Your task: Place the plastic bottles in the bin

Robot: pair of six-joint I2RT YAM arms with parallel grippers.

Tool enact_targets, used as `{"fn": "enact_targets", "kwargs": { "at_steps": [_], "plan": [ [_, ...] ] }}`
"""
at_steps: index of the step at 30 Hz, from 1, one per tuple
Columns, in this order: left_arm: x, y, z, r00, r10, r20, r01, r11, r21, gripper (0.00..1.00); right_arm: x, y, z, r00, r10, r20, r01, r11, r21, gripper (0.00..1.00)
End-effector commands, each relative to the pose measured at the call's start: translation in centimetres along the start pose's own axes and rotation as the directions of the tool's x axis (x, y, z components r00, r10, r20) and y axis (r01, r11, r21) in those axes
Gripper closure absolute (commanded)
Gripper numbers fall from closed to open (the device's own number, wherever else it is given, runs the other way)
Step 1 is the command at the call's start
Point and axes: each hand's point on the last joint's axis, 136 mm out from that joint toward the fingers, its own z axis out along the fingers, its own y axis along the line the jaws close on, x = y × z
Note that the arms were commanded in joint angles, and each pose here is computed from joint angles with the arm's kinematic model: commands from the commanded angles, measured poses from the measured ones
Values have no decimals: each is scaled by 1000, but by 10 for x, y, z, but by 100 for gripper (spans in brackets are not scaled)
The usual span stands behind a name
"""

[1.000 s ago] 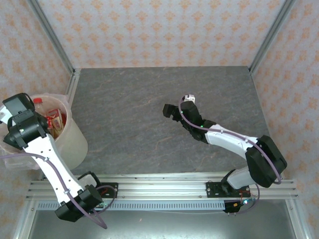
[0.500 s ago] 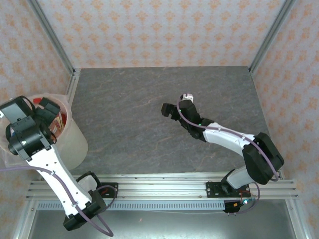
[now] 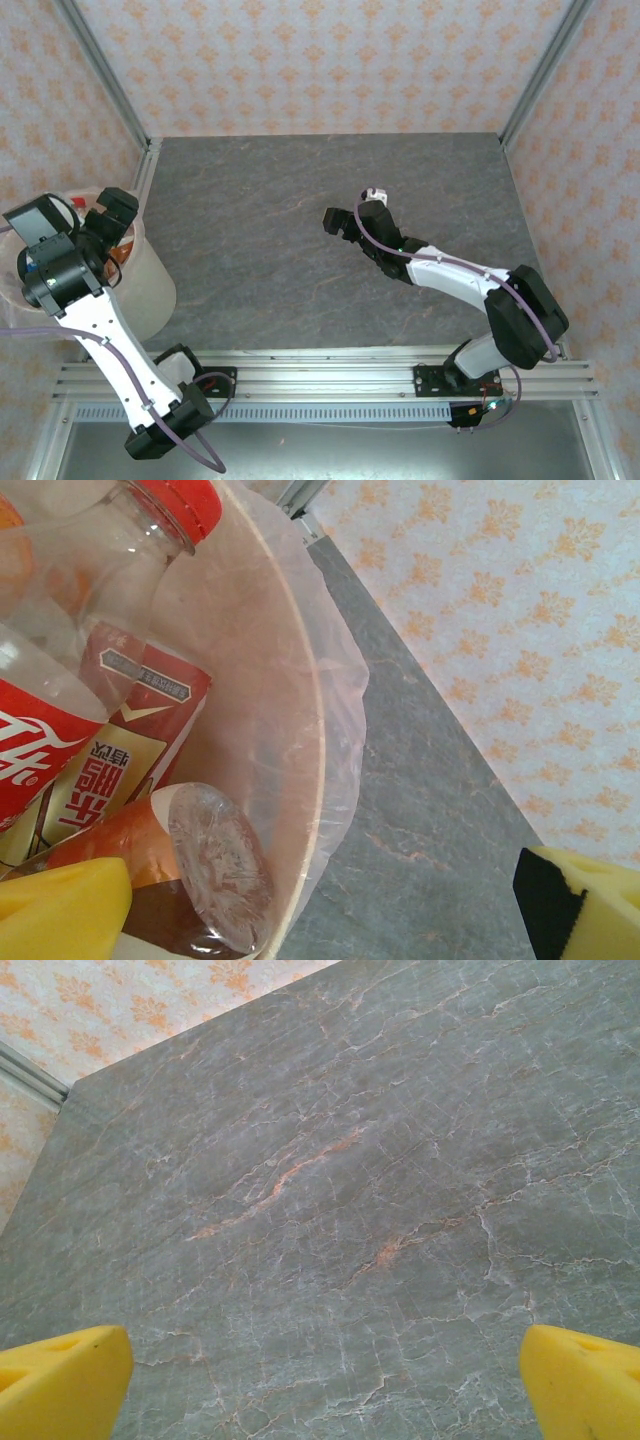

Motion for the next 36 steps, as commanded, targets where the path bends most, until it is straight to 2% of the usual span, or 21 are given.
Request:
{"fn": "enact_targets", "kwargs": {
  "at_steps": [1, 3, 8, 11, 14, 19, 21, 25, 30, 36],
  "plan": [
    [2, -17, -11, 1000, 14, 14, -15, 996, 89, 0, -9, 2, -2, 1000, 14, 14, -14, 1000, 7, 1],
    [0, -44, -23, 999, 21, 44, -30, 973, 229, 0, -10, 1, -4, 1000, 12, 23, -12, 1000, 13, 1],
    [-6, -90, -71, 983, 29, 180, -108, 890, 443, 0, -18, -2, -12, 998, 16, 65, -17, 1000, 15, 1],
    [-5, -110, -108, 954, 44, 298, -199, 834, 514, 0, -25, -5, -19, 995, 20, 101, -22, 1000, 20, 1],
    [-1, -125, -135, 932, 33, 361, -253, 773, 581, 0, -33, -10, -29, 989, 26, 144, -31, 999, 35, 1],
    [-5, -126, -144, 915, -73, 398, -222, 730, 646, 0, -52, -25, -52, 970, 8, 244, -29, 996, 84, 1],
    [-7, -118, -138, 909, -114, 401, -195, 734, 651, 0, -58, -36, -62, 960, -7, 281, -29, 992, 124, 1],
    [-6, -102, -109, 933, -118, 341, -121, 787, 604, 0, -69, -56, -79, 944, -27, 329, -37, 982, 187, 1],
    [-10, -100, -108, 927, -82, 365, -147, 816, 558, 0, -74, -83, -88, 940, 13, 340, -100, 966, 239, 1],
    [-27, -103, -77, 944, -45, 327, -136, 850, 509, 0, -71, -99, -93, 942, 33, 333, -134, 950, 282, 1]
  ]
}}
